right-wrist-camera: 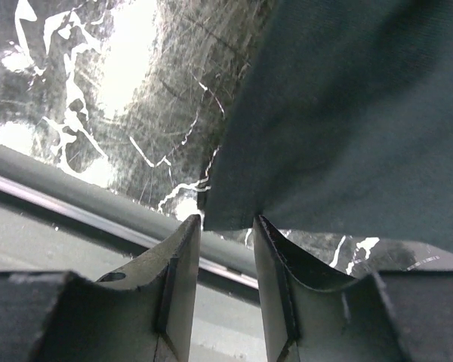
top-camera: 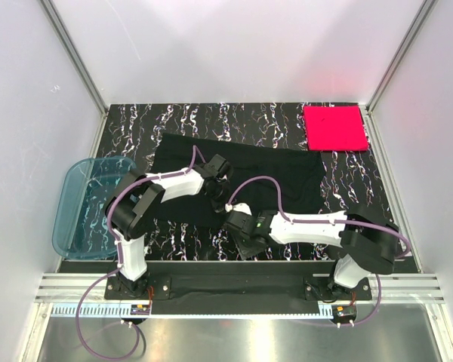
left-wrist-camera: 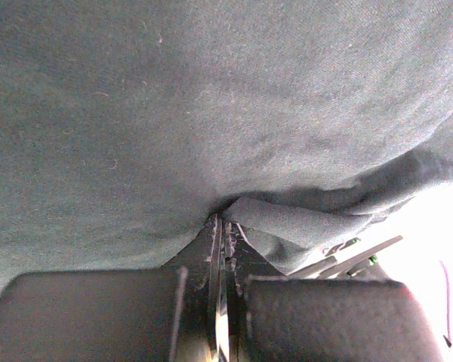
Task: Fold and stack the t-shirts
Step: Fold the tshirt
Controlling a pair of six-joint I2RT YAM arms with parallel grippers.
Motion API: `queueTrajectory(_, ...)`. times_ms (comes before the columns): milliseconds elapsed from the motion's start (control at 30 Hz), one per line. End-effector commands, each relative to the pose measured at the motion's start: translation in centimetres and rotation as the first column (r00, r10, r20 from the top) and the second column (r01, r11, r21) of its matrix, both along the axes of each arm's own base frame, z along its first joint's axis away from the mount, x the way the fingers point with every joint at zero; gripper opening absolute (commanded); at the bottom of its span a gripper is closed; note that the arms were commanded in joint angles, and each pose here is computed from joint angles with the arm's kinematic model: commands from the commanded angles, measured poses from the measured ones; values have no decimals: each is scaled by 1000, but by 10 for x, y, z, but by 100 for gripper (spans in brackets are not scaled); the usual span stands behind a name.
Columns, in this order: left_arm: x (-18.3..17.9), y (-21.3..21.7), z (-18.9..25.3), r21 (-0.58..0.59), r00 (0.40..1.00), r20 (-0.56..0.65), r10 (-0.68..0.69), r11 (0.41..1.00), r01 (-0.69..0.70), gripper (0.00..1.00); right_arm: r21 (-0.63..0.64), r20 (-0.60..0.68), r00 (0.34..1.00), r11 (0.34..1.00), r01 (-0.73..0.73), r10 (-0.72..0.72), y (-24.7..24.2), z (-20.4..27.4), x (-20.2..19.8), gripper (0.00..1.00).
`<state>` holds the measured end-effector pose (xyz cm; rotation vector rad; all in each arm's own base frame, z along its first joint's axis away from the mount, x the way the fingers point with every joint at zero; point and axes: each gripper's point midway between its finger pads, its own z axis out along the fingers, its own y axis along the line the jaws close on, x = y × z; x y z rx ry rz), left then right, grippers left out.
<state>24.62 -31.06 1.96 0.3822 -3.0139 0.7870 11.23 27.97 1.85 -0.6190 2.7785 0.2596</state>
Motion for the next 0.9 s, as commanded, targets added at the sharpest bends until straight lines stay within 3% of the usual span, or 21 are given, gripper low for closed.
queueTrajectory(0,1,-3,-6,-22,1000,-5,-2,1000,2,0,27,51,999,1000,6,-7,17,2,9,42)
queueTrajectory(200,1,-2,-7,-25,1000,-4,-1,1000,1,0,-21,48,999,1000,9,-7,15,-16,8,42)
queueTrajectory(300,0,-1,-8,-20,1000,-5,-5,1000,5,0,-61,48,999,998,27,-24,7,-23,8,24)
queueTrajectory(333,0,-1,-8,-19,1000,0,-5,1000,5,0,-58,54,998,998,32,-28,5,-20,8,13)
queueTrajectory(500,-2,3,-8,-7,1000,3,-17,1000,17,0,-52,114,991,996,76,-69,-8,4,15,3)
queueTrajectory(600,-2,6,-1,6,999,28,-27,1000,27,11,-50,118,990,995,84,-78,-14,19,13,3)
queueTrajectory(633,-1,7,8,0,998,50,-29,1000,29,19,-32,124,989,996,87,-82,-15,27,13,3)
queueTrajectory(667,-3,11,11,14,998,58,-33,999,33,39,-47,117,989,994,99,-93,-22,30,10,2)
queueTrajectory(767,-10,23,29,37,995,84,-60,998,57,60,-17,101,989,993,113,-111,-31,43,3,1)
queueTrajectory(867,-23,42,53,67,988,130,-82,995,74,63,20,62,991,993,116,-117,-36,47,-7,0)
